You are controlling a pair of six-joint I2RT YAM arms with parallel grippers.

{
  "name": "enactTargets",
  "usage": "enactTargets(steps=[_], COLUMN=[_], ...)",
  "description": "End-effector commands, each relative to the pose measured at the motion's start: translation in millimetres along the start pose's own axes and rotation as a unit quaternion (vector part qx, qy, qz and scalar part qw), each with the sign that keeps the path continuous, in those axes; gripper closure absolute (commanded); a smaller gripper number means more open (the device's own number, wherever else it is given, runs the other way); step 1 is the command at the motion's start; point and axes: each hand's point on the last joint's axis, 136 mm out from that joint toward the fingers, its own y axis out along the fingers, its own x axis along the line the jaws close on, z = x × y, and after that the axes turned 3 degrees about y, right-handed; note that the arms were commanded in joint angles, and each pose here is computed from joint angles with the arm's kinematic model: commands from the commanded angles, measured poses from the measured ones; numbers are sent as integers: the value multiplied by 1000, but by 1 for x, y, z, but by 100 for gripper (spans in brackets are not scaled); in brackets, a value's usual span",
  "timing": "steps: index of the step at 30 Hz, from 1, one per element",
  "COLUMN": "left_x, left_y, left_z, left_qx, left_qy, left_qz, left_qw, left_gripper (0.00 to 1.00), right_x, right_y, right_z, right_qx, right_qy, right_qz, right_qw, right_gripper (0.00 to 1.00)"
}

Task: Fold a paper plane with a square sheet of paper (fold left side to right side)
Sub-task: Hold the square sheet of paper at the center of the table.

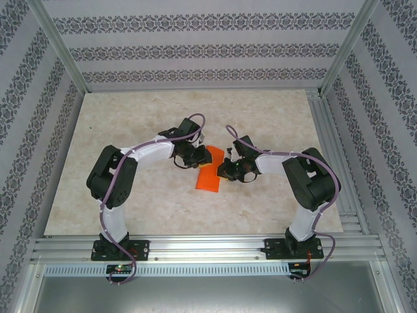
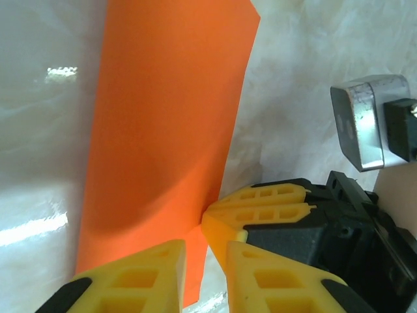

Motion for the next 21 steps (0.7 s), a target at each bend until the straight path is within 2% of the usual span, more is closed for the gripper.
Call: enactTargets(steps=[1,7,21], left_x=[-3,26,59], left_y=[9,17,32], left_z=[-5,-7,-1], left_qx=[0,6,20], left_qy=[19,37,45], left_qz=[16,-54,-96], left_qw=[1000,998,994], left_gripper=[78,83,87], right_x=[-29,-31,-38], right_y=[10,10,13], right_z=[15,17,24], right_qx=[19,21,34], right_qy=[12,12,10], right_qz=[58,62,78], right_qw=[998,998,996], right_gripper=[86,86,86])
